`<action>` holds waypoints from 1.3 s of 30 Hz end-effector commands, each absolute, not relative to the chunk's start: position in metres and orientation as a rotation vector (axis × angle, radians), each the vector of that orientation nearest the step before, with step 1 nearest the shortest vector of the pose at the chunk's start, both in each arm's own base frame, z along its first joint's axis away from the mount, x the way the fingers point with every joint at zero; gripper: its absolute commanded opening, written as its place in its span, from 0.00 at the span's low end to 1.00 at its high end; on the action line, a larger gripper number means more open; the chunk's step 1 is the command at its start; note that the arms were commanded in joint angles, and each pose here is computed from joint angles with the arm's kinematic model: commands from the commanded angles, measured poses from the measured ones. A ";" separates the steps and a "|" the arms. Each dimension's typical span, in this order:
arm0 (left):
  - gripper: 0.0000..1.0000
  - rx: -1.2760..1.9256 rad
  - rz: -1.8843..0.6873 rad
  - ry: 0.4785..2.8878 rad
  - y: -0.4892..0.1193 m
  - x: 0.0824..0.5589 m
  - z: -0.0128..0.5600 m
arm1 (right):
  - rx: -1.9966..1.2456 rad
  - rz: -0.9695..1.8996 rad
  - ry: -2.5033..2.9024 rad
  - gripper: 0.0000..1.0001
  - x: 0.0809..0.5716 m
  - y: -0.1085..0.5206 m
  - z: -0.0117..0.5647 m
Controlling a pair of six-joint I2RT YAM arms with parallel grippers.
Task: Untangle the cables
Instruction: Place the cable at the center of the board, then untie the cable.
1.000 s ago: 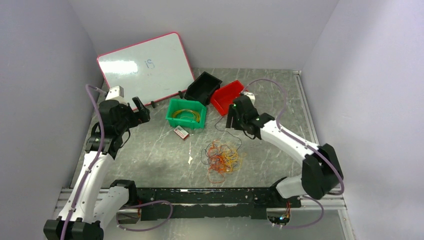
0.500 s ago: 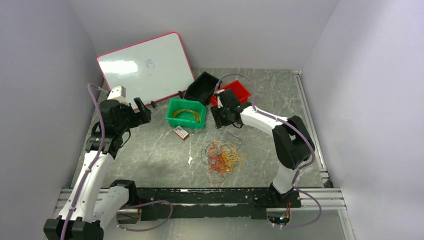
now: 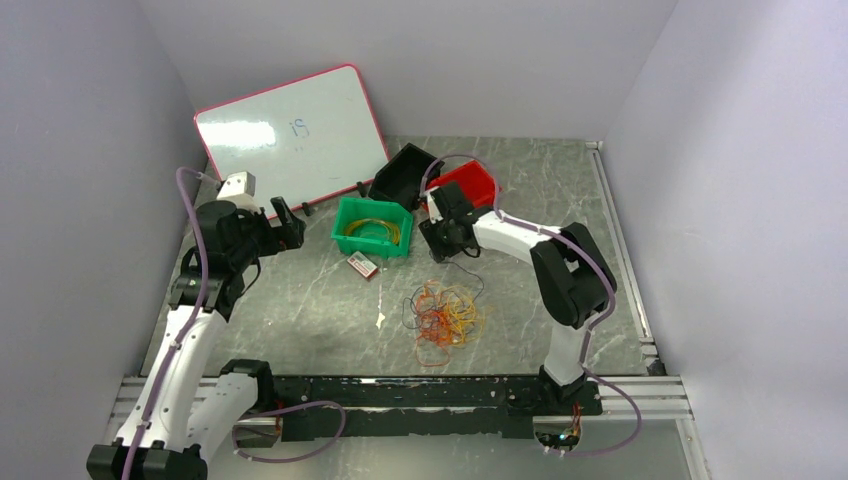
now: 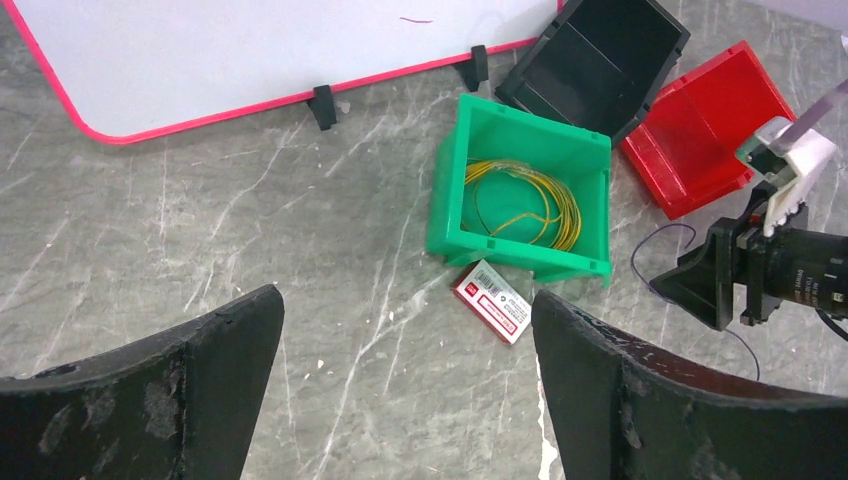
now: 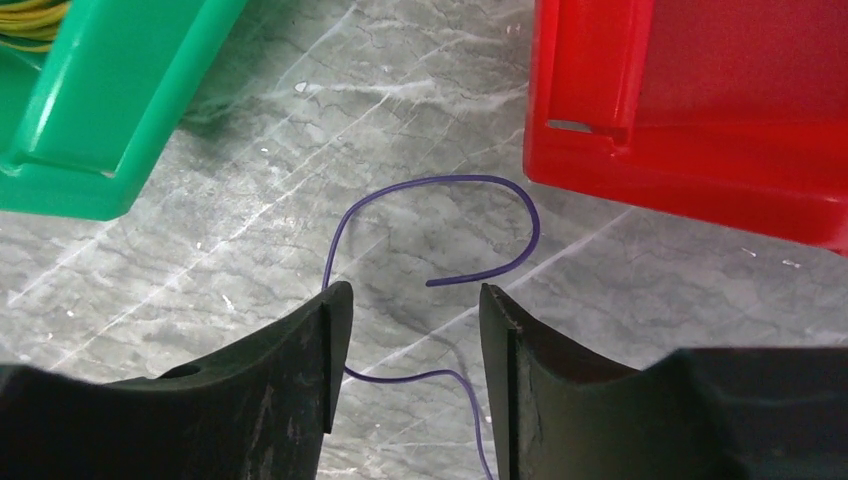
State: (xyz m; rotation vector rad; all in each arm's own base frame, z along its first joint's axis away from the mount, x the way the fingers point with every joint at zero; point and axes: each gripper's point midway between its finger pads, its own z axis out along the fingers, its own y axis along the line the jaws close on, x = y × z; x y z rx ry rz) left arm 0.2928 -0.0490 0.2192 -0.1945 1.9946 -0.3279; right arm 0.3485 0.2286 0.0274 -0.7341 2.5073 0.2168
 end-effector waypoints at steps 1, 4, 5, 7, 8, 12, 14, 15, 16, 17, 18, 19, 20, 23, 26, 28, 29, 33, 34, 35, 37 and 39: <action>0.98 -0.159 -0.349 1.956 -0.051 0.296 0.227 | -0.789 0.199 2.500 0.52 0.355 0.231 0.026; 0.98 -0.160 -0.352 1.962 -0.052 0.296 0.226 | -0.818 0.238 2.496 0.56 0.351 0.235 0.029; 0.98 -0.157 -0.354 1.961 -0.052 0.296 0.226 | -0.828 0.257 2.488 0.57 0.350 0.237 0.031; 0.98 -0.154 -0.358 1.965 -0.053 0.296 0.225 | -0.843 0.282 2.485 0.58 0.347 0.239 0.031; 0.98 -0.155 -0.358 1.966 -0.053 0.296 0.225 | -0.849 0.281 2.490 0.58 0.346 0.239 0.030; 0.98 -0.157 -0.356 1.965 -0.053 0.296 0.226 | -0.885 0.278 2.516 0.56 0.341 0.237 0.020; 0.98 -0.158 -0.354 1.964 -0.052 0.296 0.225 | -0.900 0.293 2.515 0.56 0.340 0.239 0.019; 0.98 -0.159 -0.355 1.963 -0.052 0.296 0.225 | -0.909 0.304 2.512 0.56 0.339 0.240 0.019; 0.97 -0.159 -0.354 1.964 -0.052 0.296 0.225 | -0.917 0.315 2.510 0.56 0.338 0.241 0.019; 0.97 -0.160 -0.353 1.967 -0.052 0.296 0.225 | -0.923 0.327 2.505 0.56 0.337 0.243 0.021; 0.97 -0.161 -0.351 1.970 -0.052 0.297 0.224 | -0.923 0.333 2.501 0.56 0.337 0.244 0.022; 0.97 -0.161 -0.352 1.973 -0.052 0.297 0.224 | -0.919 0.335 2.493 0.57 0.337 0.244 0.025; 0.97 -0.161 -0.352 1.976 -0.052 0.297 0.223 | -0.915 0.337 2.488 0.57 0.337 0.244 0.027; 0.97 -0.162 -0.353 1.977 -0.052 0.297 0.223 | -0.910 0.350 2.464 0.56 0.338 0.246 0.037; 0.96 -0.163 -0.351 1.974 -0.052 0.297 0.223 | -0.894 0.354 2.437 0.56 0.340 0.247 0.050; 0.97 -0.163 -0.350 1.972 -0.052 0.297 0.224 | -0.879 0.354 2.413 0.58 0.341 0.247 0.061; 0.96 -0.165 -0.350 1.971 -0.052 0.297 0.224 | -0.874 0.355 2.399 0.59 0.342 0.247 0.068; 0.96 -0.163 -0.351 1.978 -0.052 0.297 0.222 | -0.902 0.398 2.360 0.62 0.338 0.251 0.084; 0.96 -0.163 -0.351 1.979 -0.052 0.297 0.222 | -0.928 0.420 2.353 0.62 0.334 0.254 0.084; 0.96 -0.164 -0.351 1.980 -0.052 0.298 0.222 | -0.956 0.438 2.349 0.63 0.330 0.258 0.082; 0.96 -0.164 -0.349 1.979 -0.052 0.297 0.222 | -1.018 0.453 2.358 0.63 0.322 0.264 0.074; 0.96 -0.167 -0.348 1.977 -0.051 0.297 0.223 | -1.089 0.440 2.380 0.64 0.313 0.269 0.063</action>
